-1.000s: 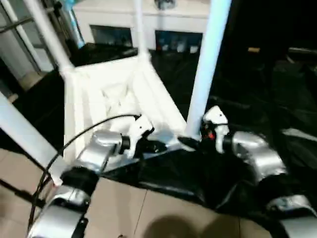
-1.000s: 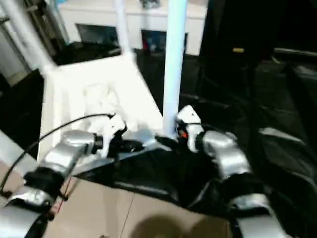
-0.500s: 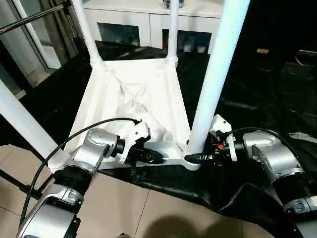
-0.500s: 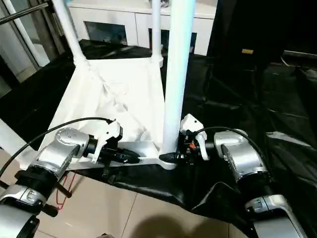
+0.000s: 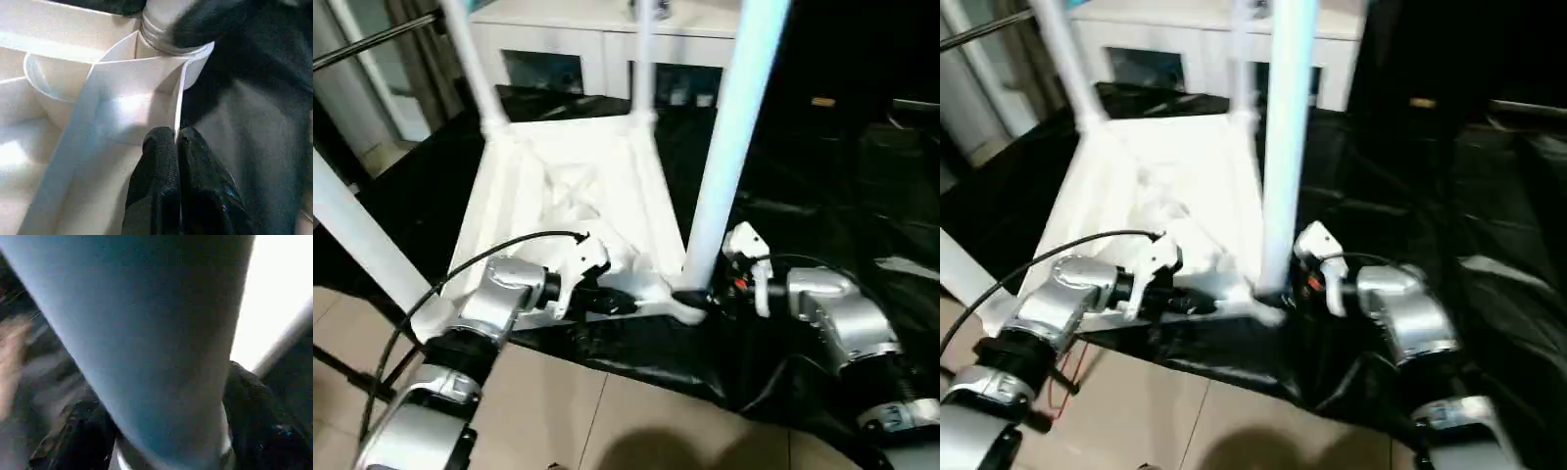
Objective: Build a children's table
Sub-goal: Rotate leg to tighten
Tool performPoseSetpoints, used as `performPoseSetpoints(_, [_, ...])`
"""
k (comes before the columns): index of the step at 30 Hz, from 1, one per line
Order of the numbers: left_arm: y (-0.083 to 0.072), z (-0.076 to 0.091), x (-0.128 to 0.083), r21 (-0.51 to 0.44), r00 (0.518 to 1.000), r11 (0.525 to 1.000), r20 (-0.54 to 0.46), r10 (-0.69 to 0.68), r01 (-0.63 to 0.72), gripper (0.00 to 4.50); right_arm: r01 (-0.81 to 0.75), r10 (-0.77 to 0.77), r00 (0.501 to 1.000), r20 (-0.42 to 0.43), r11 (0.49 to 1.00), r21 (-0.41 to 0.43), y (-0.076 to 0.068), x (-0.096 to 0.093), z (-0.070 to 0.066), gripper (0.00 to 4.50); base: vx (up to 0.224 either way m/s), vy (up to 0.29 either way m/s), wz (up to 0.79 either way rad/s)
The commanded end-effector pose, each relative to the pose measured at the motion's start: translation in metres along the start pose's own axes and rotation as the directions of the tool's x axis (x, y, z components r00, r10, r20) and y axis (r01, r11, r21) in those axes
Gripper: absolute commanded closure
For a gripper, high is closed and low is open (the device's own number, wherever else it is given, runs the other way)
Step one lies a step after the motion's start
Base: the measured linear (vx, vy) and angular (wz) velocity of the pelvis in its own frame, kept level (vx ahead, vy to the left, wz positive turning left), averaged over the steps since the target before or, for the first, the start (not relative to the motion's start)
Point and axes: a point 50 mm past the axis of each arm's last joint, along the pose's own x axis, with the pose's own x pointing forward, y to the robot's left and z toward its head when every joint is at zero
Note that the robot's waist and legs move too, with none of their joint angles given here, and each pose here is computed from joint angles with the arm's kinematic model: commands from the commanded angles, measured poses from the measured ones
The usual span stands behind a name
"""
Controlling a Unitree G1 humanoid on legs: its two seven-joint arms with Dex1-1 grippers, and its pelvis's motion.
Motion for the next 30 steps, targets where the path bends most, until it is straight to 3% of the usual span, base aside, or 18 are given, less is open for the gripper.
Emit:
performPoseSetpoints(1, [0.002, 0.032, 0.022, 0.018, 0.989, 0.995, 0.107, 0.098, -0.101, 4.5, 0.005, 0.005, 0.996, -0.093, 0.995, 0.099, 0.031, 0.036, -0.031, 1.9, 0.0, 0.0, 0.0])
performPoseSetpoints(3, [-0.002, 0.037, 0.033, 0.0, 0.983, 0.991, 0.127, 0.132, -0.133, 4.5, 0.141, -0.128, 0.987, -0.093, 0.979, 0.148, 0.034, 0.054, -0.03, 1.91, 0.0, 0.0, 0.0])
performPoseSetpoints(5, [-0.004, 0.04, 0.038, -0.008, 0.981, 0.99, 0.139, 0.137, -0.137, 4.5, 0.185, -0.172, 0.98, -0.1, 0.972, 0.147, 0.037, 0.062, -0.028, 1.91, 0.0, 0.0, 0.0])
performPoseSetpoints(9, [-0.009, 0.043, 0.043, 0.013, 0.982, 0.993, 0.15, 0.115, -0.118, 4.5, 0.171, -0.169, 0.985, -0.034, 0.98, 0.104, 0.042, 0.073, -0.016, 1.91, 0.0, 0.0, 0.0])
performPoseSetpoints(10, [-0.009, 0.043, 0.043, 0.015, 0.982, 0.993, 0.151, 0.11, -0.114, 4.5, 0.166, -0.165, 0.986, -0.023, 0.98, 0.108, 0.042, 0.074, -0.014, 1.56, 0.0, 0.0, 0.0])
performPoseSetpoints(12, [-0.009, 0.042, 0.04, 0.022, 0.983, 0.995, 0.155, 0.095, -0.099, 4.5, 0.159, -0.161, 0.987, 0.0, 0.979, 0.124, 0.041, 0.074, -0.01, 1.56, 0.0, 0.0, 0.0])
performPoseSetpoints(13, [-0.009, 0.041, 0.039, 0.023, 0.984, 0.995, 0.156, 0.088, -0.092, 4.5, 0.154, -0.156, 0.988, 0.01, 0.98, 0.128, 0.04, 0.073, -0.008, 1.33, 0.0, 0.0, 0.0])
performPoseSetpoints(19, [-0.012, 0.037, 0.026, 0.055, 0.988, 0.998, 0.157, -0.005, -0.003, 4.5, 0.071, -0.071, 0.997, 0.033, 0.997, 0.014, 0.028, 0.058, 0.002, 0.83, 0.0, 0.0, 0.0])
performPoseSetpoints(21, [-0.011, 0.035, 0.021, 0.071, 0.989, 0.997, 0.141, -0.034, 0.024, 4.5, -0.026, 0.027, 0.999, 0.029, 0.999, -0.036, 0.026, 0.047, 0.004, 0.83, 0.026, -0.004, 0.01])
performPoseSetpoints(25, [-0.009, 0.03, 0.01, 0.096, 0.992, 0.993, 0.102, -0.081, 0.071, 4.5, -0.199, 0.199, 0.98, -0.005, 0.973, -0.119, 0.021, 0.02, 0.007, 0.83, 0.059, -0.004, 0.0])
performPoseSetpoints(30, [-0.009, 0.025, 0.0, 0.105, 0.988, 0.985, 0.064, -0.143, 0.136, 4.5, -0.336, 0.333, 0.942, -0.05, 0.931, -0.144, 0.016, -0.004, 0.01, 0.83, 0.0, 0.0, 0.0])
